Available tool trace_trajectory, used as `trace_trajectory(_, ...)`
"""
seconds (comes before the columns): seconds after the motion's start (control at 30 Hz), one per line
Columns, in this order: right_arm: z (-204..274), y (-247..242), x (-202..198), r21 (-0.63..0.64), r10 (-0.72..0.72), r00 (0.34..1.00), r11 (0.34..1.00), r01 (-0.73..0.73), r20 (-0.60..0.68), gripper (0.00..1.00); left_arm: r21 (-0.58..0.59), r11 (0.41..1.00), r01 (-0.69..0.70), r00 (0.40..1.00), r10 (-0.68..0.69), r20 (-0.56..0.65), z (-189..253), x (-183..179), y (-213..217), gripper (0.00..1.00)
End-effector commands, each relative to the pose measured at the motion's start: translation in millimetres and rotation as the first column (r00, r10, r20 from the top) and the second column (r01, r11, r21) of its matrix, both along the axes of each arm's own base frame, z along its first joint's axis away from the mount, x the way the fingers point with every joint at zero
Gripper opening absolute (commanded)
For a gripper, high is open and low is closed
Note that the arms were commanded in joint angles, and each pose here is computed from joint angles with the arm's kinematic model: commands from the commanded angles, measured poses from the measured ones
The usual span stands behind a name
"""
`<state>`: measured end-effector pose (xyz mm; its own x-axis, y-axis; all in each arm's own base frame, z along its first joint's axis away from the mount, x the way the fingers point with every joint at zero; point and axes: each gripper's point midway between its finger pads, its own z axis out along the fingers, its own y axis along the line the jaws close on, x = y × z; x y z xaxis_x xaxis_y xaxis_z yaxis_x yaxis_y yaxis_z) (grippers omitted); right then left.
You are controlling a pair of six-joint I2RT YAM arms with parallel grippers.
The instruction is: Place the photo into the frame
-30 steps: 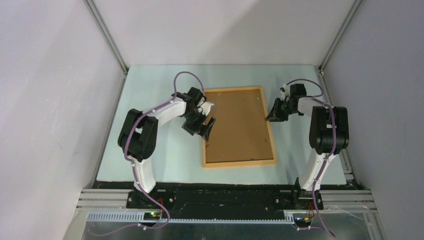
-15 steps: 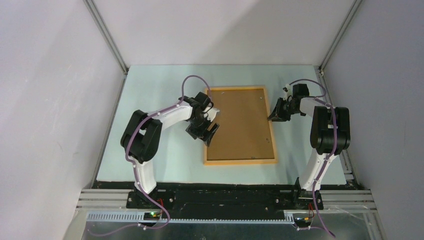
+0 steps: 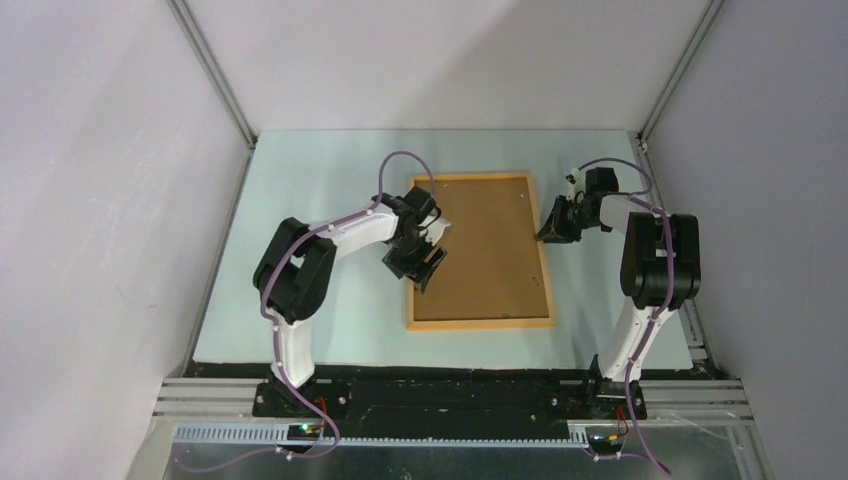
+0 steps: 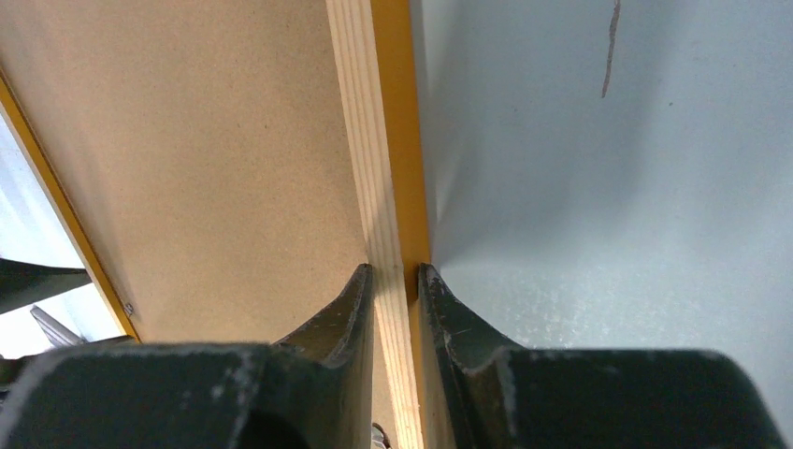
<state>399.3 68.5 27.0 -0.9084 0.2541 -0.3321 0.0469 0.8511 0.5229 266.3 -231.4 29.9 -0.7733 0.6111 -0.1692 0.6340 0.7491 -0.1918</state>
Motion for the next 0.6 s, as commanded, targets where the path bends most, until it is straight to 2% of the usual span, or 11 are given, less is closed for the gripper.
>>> trace_trajectory(0.0,6.4,1.0,0.9,0.021,0.001,1.000,1.000,-0.002,0.018,0.00,0.015,1.000,-0.011,0.999,0.011,0.044,2.1,10.5,-7.2,0.74)
trace_trajectory(0.57,3.7,1.4,-1.6,0.034,0.008,1.000,0.999,-0.008,0.006,0.00,0.032,0.999,0.011,0.999,-0.012,0.050,-4.1,11.4,-12.5,0.51)
